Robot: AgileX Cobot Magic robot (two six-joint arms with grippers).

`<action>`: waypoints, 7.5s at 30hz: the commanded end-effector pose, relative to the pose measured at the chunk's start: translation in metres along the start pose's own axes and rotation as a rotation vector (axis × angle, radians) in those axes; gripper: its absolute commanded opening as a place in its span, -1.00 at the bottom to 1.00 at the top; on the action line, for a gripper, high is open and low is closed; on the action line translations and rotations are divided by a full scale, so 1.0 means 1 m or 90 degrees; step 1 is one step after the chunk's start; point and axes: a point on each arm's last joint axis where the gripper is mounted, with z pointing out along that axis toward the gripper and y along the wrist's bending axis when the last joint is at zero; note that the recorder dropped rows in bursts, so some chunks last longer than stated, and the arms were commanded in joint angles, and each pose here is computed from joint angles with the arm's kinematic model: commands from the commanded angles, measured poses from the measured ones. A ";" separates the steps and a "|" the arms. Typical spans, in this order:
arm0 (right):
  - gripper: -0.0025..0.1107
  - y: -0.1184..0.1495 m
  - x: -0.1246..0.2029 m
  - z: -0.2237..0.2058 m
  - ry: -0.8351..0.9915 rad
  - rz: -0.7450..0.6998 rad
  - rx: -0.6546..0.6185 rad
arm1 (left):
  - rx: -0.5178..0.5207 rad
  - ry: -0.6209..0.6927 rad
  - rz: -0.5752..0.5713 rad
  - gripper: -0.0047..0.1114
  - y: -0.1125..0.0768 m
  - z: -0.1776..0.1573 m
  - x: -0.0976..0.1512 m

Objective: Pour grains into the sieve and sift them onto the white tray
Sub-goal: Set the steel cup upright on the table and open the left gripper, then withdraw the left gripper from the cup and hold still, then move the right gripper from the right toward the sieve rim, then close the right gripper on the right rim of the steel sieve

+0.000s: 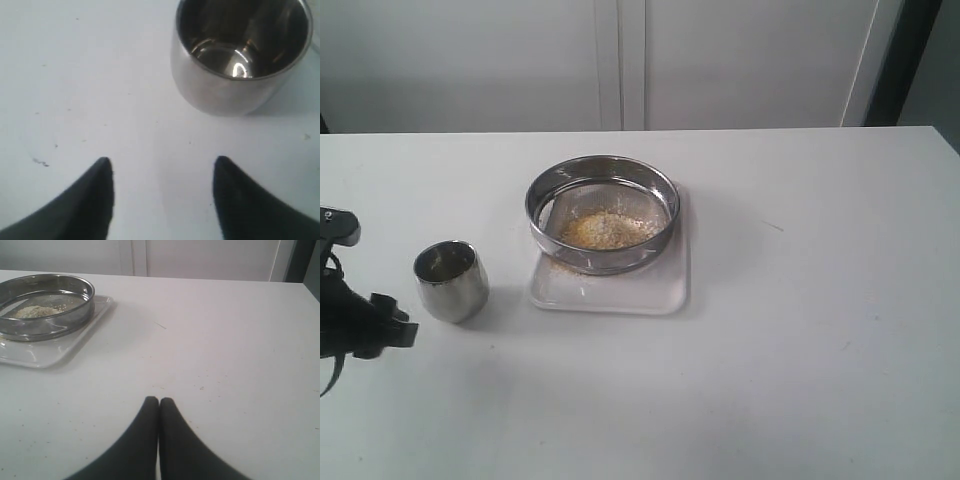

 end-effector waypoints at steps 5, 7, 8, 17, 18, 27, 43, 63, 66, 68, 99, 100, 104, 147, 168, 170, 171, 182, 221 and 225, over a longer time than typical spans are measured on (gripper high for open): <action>-0.96 0.000 0.000 0.000 -0.006 0.002 -0.002 | -0.081 -0.014 0.098 -0.92 0.013 -0.049 -0.002; -0.96 0.000 0.000 0.000 -0.006 0.002 -0.002 | -0.085 -0.032 0.109 -0.92 0.014 -0.057 -0.004; -0.96 0.000 0.000 0.000 -0.006 0.002 -0.002 | -0.102 -0.014 0.155 -0.92 0.016 -0.061 -0.002; -0.96 0.000 0.000 0.000 -0.006 0.025 -0.002 | -0.214 0.262 0.182 -0.92 0.036 -0.085 0.015; -0.96 0.000 0.000 0.000 -0.006 0.025 -0.002 | -0.203 0.277 0.161 -0.92 0.035 -0.086 0.017; -0.96 0.000 0.000 0.000 -0.006 0.025 -0.002 | -0.114 0.302 -0.009 -0.92 0.019 -0.088 0.024; -0.96 0.000 0.000 0.000 -0.006 0.025 -0.002 | -0.071 0.231 -0.227 -0.92 0.037 -0.101 0.023; -0.96 0.000 0.000 0.000 -0.006 0.022 -0.001 | -0.031 -0.068 -0.103 -0.92 0.028 -0.108 -0.006; -0.96 0.000 0.000 0.000 -0.006 0.022 -0.001 | -0.002 -0.070 -0.043 -0.92 0.019 -0.106 -0.006; -0.96 0.000 0.000 0.000 -0.007 0.021 -0.001 | 0.001 -0.079 -0.044 -0.92 0.018 -0.107 -0.007; -0.96 0.011 -0.131 -0.002 -0.359 0.068 -0.061 | -0.009 -0.090 -0.044 -0.92 0.020 -0.107 -0.009; -0.96 0.012 -0.137 0.003 -0.347 0.056 -0.060 | -0.009 -0.090 -0.044 -0.92 0.020 -0.107 -0.009; -0.96 0.016 -0.156 0.035 -0.283 -0.029 -0.054 | -0.009 -0.090 -0.044 -0.92 0.020 -0.107 -0.009; -0.81 0.073 -0.161 0.248 0.393 -0.176 -0.291 | -0.009 -0.090 -0.044 -0.92 0.020 -0.107 -0.009; -0.10 0.107 -0.152 0.354 0.466 -0.104 -0.221 | -0.009 -0.090 -0.044 -0.92 0.020 -0.107 -0.009; -0.10 0.108 -0.149 0.364 0.481 -0.105 -0.224 | -0.009 -0.090 -0.044 -0.92 0.020 -0.107 -0.009; -0.10 0.109 -0.146 0.368 0.486 -0.104 -0.224 | -0.009 -0.090 -0.044 -0.92 0.020 -0.107 -0.009; -0.10 0.117 -0.130 0.417 0.449 -0.100 -0.203 | -0.009 -0.090 -0.044 -0.92 0.020 -0.107 -0.009; -0.19 0.110 -0.070 0.461 0.418 -0.117 -0.155 | -0.009 -0.090 -0.044 -0.92 0.020 -0.107 -0.009; -0.35 0.110 -0.069 0.462 0.416 -0.117 -0.154 | -0.009 -0.090 -0.044 -0.92 0.020 -0.107 -0.009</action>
